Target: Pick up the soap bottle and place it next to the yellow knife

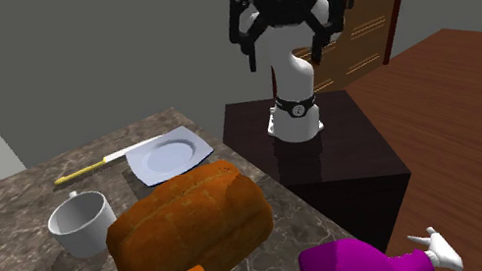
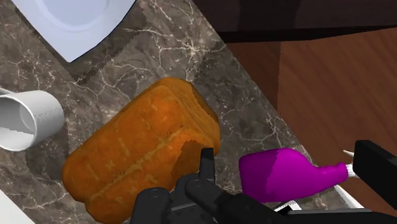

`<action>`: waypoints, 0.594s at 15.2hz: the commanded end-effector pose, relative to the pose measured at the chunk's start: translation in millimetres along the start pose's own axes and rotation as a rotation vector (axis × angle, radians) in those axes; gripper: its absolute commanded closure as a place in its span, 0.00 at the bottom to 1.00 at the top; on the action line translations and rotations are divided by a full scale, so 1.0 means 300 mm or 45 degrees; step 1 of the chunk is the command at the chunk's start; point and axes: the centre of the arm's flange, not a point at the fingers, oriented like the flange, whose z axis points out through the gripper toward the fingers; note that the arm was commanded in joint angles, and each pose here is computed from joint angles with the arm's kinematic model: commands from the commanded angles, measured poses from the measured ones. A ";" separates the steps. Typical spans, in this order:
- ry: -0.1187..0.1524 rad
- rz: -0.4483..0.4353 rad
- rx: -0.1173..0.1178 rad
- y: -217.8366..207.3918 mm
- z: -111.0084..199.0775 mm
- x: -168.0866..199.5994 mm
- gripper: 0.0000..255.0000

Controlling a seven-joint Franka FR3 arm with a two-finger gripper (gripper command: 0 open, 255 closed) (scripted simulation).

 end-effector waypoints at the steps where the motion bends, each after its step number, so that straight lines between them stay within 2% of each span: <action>1: 0.008 -0.033 -0.001 0.053 0.046 0.048 0.00; 9: 0.033 -0.156 -0.001 0.257 0.216 0.269 0.00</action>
